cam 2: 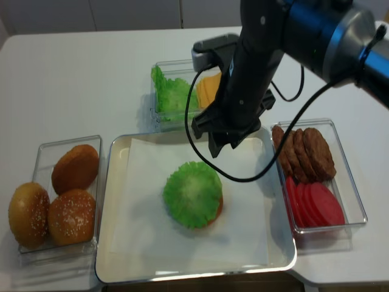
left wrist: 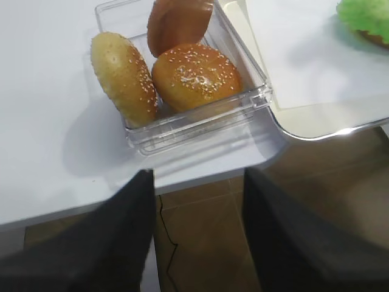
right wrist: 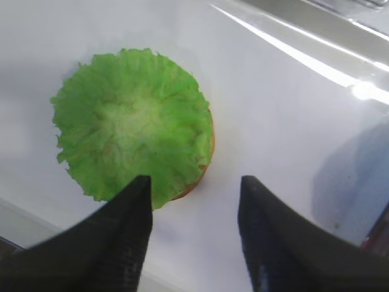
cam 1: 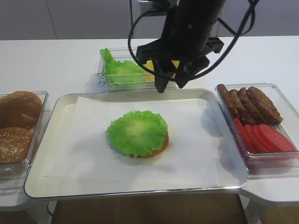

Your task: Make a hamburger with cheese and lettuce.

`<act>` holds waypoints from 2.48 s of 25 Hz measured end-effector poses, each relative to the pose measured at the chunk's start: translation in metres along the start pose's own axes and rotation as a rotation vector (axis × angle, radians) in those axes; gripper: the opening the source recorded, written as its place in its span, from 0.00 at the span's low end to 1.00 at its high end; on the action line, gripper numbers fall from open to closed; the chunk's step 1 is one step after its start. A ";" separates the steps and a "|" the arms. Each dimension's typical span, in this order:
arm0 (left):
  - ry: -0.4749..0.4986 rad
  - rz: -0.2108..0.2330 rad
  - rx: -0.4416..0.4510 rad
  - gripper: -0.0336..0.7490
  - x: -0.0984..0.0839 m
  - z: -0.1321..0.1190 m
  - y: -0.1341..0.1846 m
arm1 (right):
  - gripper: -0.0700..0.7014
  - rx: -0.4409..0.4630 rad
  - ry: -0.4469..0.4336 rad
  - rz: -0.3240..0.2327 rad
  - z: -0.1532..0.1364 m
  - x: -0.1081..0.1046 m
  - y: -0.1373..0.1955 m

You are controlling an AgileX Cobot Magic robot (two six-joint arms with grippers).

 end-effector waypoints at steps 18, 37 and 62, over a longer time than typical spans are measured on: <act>-0.001 -0.001 0.000 0.49 0.000 0.000 0.000 | 0.57 -0.170 0.132 0.037 0.091 -0.004 0.074; -0.001 -0.001 0.000 0.49 0.000 0.000 0.000 | 0.57 -0.385 0.260 -0.126 0.150 -0.029 0.204; -0.001 -0.001 0.000 0.49 0.000 0.000 0.000 | 0.57 -0.523 0.374 -0.432 0.106 -0.037 0.333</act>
Point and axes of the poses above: a point on each arm's last joint axis where the gripper is mounted, z pointing back along that axis away from the gripper, x along the wrist's bending axis when the last joint is at zero, y = z × x, the point moved 1 cm from there along -z, pointing out along that axis toward the gripper, and after that the axes turned 4 degrees about z, right-handed, at the moved point
